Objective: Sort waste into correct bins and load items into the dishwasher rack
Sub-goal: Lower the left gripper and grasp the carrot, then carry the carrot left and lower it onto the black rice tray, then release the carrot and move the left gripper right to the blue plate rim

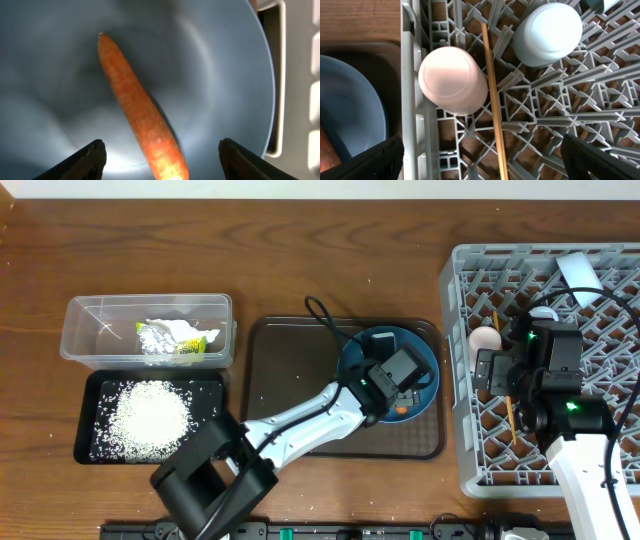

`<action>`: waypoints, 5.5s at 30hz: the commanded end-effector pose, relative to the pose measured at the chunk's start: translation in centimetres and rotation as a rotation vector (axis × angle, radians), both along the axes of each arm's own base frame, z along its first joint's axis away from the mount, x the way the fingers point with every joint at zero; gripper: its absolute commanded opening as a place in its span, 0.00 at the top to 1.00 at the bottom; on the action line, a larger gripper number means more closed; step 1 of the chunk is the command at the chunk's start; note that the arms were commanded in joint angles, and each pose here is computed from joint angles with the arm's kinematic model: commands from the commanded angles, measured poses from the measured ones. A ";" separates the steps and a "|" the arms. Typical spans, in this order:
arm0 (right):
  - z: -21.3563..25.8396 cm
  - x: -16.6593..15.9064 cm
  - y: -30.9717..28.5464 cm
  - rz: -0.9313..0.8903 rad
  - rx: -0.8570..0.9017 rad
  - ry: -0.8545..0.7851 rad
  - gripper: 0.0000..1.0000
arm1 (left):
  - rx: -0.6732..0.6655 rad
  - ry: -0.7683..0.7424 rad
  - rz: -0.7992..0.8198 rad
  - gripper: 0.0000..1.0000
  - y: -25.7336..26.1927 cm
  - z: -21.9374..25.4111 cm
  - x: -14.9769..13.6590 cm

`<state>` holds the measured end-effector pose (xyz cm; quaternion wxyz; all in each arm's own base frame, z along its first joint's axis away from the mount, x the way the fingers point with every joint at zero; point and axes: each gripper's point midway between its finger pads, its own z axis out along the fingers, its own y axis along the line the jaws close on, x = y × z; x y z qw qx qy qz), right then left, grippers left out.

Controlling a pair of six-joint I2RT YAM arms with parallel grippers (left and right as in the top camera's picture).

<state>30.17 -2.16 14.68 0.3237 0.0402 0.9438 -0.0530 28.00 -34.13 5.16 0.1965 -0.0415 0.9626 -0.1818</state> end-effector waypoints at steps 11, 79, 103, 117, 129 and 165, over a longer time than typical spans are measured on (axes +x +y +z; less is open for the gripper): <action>0.9 0.3 -0.1 -0.014 0.011 -0.026 0.01 | 0.041 0.012 0.038 0.25 -0.1 -3.0 0.8; 0.9 0.3 -0.1 -0.014 0.011 -0.026 0.01 | 0.051 0.139 1.228 0.86 45.2 9.2 0.3; 0.9 0.3 -0.1 -0.014 0.011 -0.026 0.01 | 0.070 0.191 1.262 0.83 46.0 -0.5 -2.6; 0.9 0.3 -0.1 -0.014 0.011 -0.026 0.01 | 0.083 0.196 1.265 0.64 46.3 -1.4 -2.3; 0.9 0.3 -0.1 -0.014 0.011 -0.026 0.01 | -0.012 0.016 1.006 0.59 44.5 3.7 1.3; 0.9 0.3 -0.1 -0.014 0.011 -0.026 0.01 | 0.099 0.024 -0.059 0.41 13.2 7.7 1.4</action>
